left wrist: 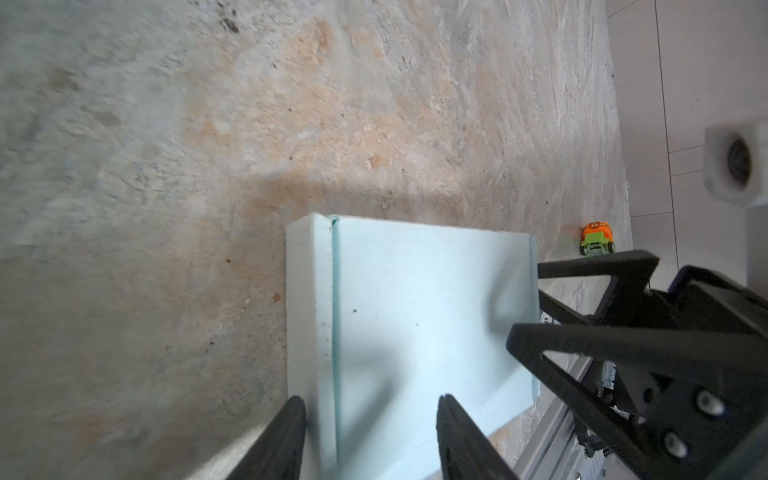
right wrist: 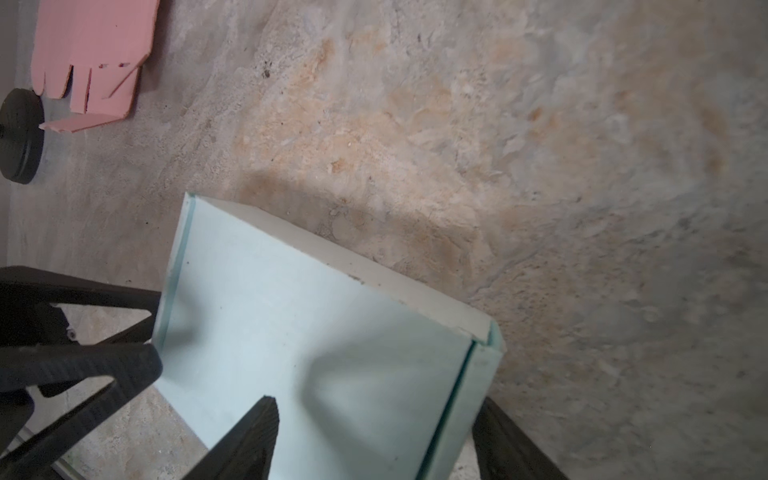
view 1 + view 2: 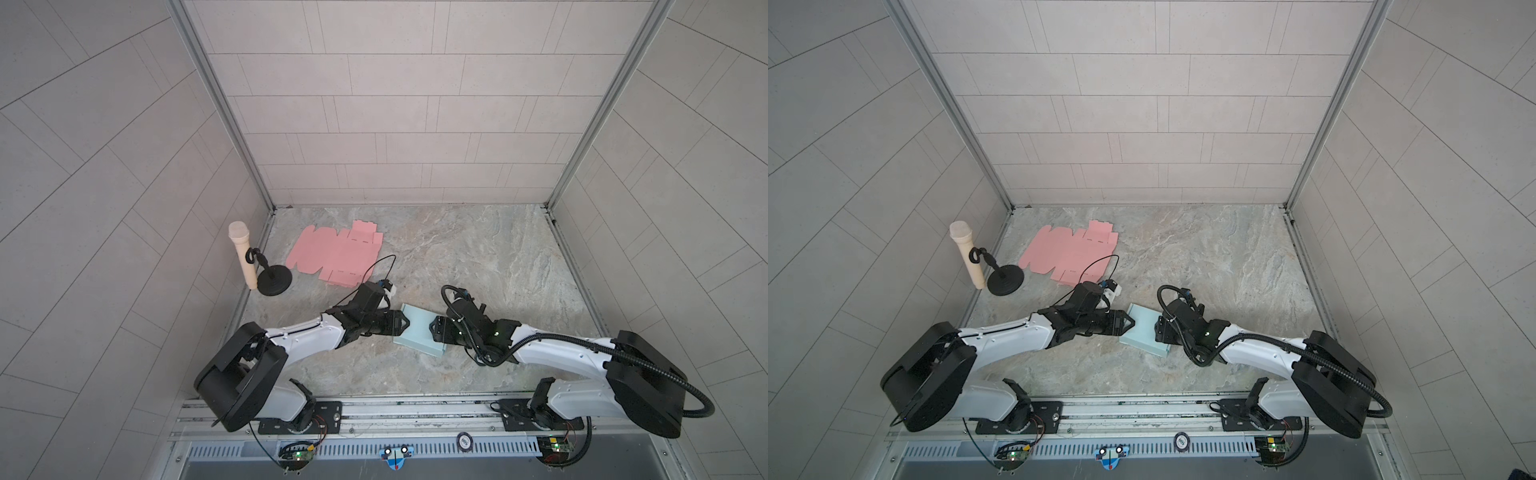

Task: Fold the paper box

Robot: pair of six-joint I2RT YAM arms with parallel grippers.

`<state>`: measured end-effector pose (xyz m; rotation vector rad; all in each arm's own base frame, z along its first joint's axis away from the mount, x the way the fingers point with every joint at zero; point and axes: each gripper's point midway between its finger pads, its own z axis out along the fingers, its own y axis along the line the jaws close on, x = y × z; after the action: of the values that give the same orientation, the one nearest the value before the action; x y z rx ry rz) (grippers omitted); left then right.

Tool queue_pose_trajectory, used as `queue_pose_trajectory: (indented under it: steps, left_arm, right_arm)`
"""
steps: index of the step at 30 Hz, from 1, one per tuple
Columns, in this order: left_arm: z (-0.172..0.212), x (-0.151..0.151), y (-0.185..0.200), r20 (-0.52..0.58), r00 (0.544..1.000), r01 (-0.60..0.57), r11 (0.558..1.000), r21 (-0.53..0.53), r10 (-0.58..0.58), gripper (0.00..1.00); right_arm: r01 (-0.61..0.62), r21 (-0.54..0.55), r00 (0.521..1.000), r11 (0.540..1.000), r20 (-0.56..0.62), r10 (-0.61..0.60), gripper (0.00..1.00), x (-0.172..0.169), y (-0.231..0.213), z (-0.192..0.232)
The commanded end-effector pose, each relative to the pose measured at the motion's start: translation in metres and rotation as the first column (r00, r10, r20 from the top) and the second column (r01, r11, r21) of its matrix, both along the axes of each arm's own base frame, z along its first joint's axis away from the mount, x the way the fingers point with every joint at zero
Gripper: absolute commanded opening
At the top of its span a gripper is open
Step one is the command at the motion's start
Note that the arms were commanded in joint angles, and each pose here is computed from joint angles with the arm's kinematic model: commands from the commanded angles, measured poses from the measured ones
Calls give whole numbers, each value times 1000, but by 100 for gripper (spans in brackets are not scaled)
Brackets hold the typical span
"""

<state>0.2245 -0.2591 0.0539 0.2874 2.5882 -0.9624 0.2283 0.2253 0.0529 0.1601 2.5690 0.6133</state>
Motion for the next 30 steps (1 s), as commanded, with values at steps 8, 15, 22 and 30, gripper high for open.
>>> queue_pose_trajectory:
  steps: [8, 15, 22, 30]
  left_arm:
    - [-4, -21, -17, 3, 1000, 19, 1000, -6, -19, 54]
    - [-8, -34, -24, -1, 999, 39, 999, 4, -39, 54]
    - [-7, -32, -25, 5, 999, 32, 999, 10, -32, 54]
    - [-5, -23, -36, 4, 999, 48, 999, 16, -48, 54]
  right_arm:
    - [-46, -21, 999, 999, -21, 46, 75, 7, 8, -4]
    - [-71, -28, 997, 997, -26, 71, 75, 19, 15, -1]
    - [-52, -41, 998, 998, -24, 51, 75, 21, 6, 2]
    - [-4, -54, 999, 999, -34, 2, 75, 19, -23, -2]
